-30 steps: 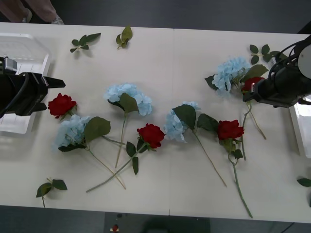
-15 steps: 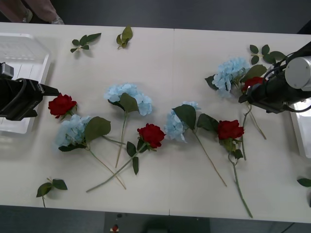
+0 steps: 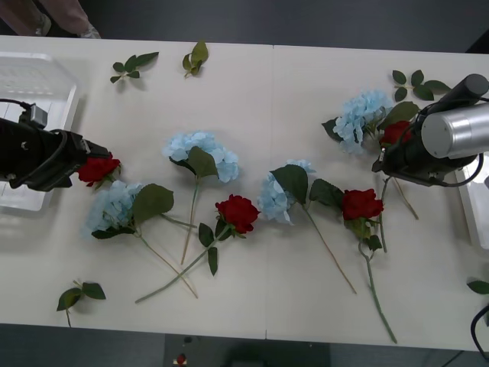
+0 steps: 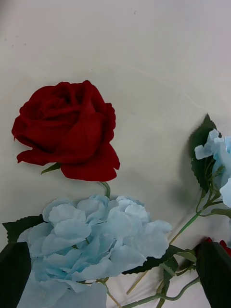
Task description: Put the red flowers into the right box and the blue flowers into the left box
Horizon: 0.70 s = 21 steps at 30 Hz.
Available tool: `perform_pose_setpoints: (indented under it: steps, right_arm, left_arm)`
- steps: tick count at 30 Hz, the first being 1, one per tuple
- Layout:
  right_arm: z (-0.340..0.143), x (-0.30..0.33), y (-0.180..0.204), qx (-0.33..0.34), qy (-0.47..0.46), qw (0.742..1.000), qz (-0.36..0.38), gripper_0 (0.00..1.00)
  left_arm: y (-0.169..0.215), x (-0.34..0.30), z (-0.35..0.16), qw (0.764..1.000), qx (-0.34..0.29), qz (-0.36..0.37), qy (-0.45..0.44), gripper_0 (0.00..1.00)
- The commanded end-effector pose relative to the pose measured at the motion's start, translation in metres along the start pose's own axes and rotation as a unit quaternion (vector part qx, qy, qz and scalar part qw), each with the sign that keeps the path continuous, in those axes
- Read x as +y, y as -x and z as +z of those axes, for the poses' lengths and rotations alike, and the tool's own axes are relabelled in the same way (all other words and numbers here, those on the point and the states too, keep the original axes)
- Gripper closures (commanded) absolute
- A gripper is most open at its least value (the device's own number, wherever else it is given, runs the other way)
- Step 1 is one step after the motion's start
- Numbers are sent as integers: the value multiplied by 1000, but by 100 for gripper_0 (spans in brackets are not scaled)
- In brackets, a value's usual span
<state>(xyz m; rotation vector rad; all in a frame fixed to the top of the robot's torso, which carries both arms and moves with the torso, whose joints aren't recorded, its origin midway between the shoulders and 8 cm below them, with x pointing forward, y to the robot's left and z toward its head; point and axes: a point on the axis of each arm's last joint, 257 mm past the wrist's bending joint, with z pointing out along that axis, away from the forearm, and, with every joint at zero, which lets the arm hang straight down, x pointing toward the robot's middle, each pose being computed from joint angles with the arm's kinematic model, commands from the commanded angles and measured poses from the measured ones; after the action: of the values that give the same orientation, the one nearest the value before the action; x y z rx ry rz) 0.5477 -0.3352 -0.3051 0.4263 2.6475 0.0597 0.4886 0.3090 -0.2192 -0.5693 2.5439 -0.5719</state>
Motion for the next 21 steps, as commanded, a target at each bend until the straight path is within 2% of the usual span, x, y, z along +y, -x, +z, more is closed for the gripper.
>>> perform_pose_setpoints:
  steps: [1,2,4,6,8,9,10,12,14,21]
  right_arm:
    - [-5,11,10,-15,4,1000,4,0]
    - [-4,12,9,-14,3,1000,4,0]
    - [-3,13,8,-15,2,1000,4,7]
    - [-1,13,8,-19,-3,1000,-2,18]
    - [1,14,8,-22,-7,1000,-7,38]
    - [2,15,7,-24,-9,1000,-11,61]
    - [3,15,8,-26,-10,1000,-14,76]
    - [3,15,7,-26,-9,1000,-12,92]
    - [3,16,7,-26,-9,1000,-11,100]
    - [3,13,6,-23,-13,1000,-8,100]
  left_arm:
    - [21,-2,-8,1000,-20,14,2,0]
    - [21,-4,-6,1000,-20,15,1,0]
    - [23,-3,-1,1000,-18,14,6,0]
    - [25,-5,8,1000,-17,11,7,0]
    - [27,-5,14,1000,-18,7,6,0]
    - [28,-7,18,1000,-19,5,4,0]
    - [30,-8,21,1000,-21,4,3,0]
    - [31,-8,28,1000,-19,1,6,0]
    - [32,-9,31,1000,-18,4,7,0]
    - [25,-11,41,999,-6,21,23,0]
